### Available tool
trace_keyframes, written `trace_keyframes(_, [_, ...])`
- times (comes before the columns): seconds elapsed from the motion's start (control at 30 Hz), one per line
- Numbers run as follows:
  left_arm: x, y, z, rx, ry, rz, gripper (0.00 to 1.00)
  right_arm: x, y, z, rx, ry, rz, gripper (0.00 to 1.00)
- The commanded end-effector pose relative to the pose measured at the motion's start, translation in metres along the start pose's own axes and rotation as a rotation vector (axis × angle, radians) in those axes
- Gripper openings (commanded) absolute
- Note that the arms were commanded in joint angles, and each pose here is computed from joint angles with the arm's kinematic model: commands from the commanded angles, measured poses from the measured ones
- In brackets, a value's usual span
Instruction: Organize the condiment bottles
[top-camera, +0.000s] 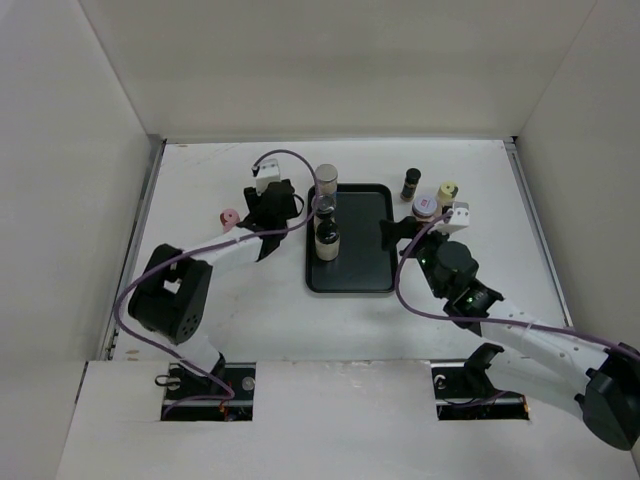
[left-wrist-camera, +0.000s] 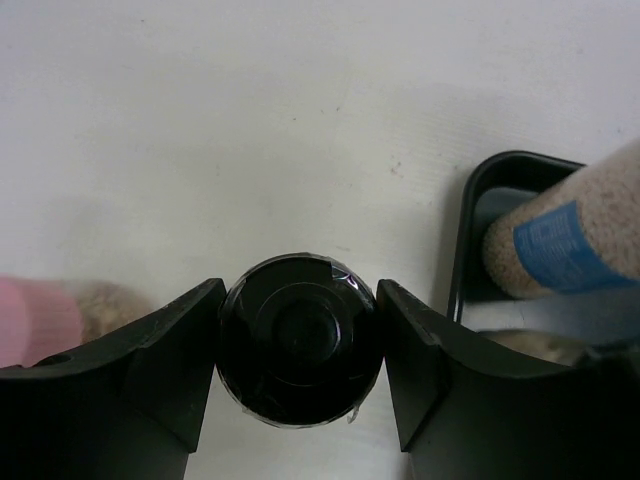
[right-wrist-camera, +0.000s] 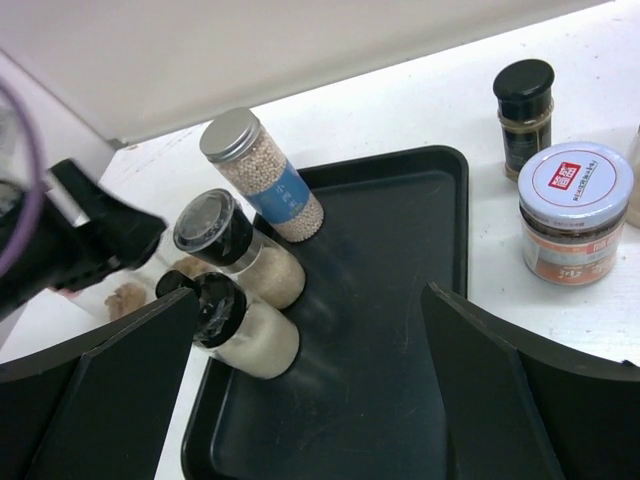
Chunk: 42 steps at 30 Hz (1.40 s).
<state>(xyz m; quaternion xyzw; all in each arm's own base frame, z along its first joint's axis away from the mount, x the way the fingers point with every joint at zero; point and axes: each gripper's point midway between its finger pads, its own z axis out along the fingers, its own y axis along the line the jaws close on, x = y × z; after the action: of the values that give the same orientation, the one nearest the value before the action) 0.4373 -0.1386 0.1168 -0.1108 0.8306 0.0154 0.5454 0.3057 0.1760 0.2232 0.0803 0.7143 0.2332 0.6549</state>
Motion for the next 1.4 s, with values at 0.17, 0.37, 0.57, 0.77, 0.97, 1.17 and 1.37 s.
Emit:
trace_keyframes(0.17, [-0.037, 0.0, -0.099, 0.081, -0.154, -0.057, 0.29, -0.015, 0.008, 0.002, -0.027, -0.047, 0.037, 1.0])
trace_keyframes(0.37, [-0.018, -0.007, -0.153, 0.194, -0.106, 0.005, 0.29, -0.015, 0.008, 0.002, -0.025, -0.048, 0.037, 1.0])
trace_keyframes(0.57, [0.008, -0.032, -0.188, 0.306, -0.036, 0.025, 0.29, -0.014, 0.006, 0.003, -0.018, -0.047, 0.036, 1.0])
trace_keyframes(0.77, [0.015, -0.077, -0.2, 0.409, -0.038, 0.008, 0.29, -0.012, 0.005, 0.004, -0.014, -0.043, 0.034, 1.0])
trace_keyframes(0.97, [0.029, -0.111, -0.192, 0.458, -0.008, 0.03, 0.29, -0.017, 0.003, 0.001, -0.011, -0.06, 0.041, 1.0])
trace_keyframes(1.17, [0.049, -0.127, -0.181, 0.47, -0.002, 0.042, 0.3, -0.016, 0.003, 0.002, -0.01, -0.054, 0.039, 1.0])
trace_keyframes(1.37, [0.075, -0.117, -0.159, 0.404, 0.004, 0.084, 0.36, -0.019, 0.002, 0.001, -0.01, -0.065, 0.044, 1.0])
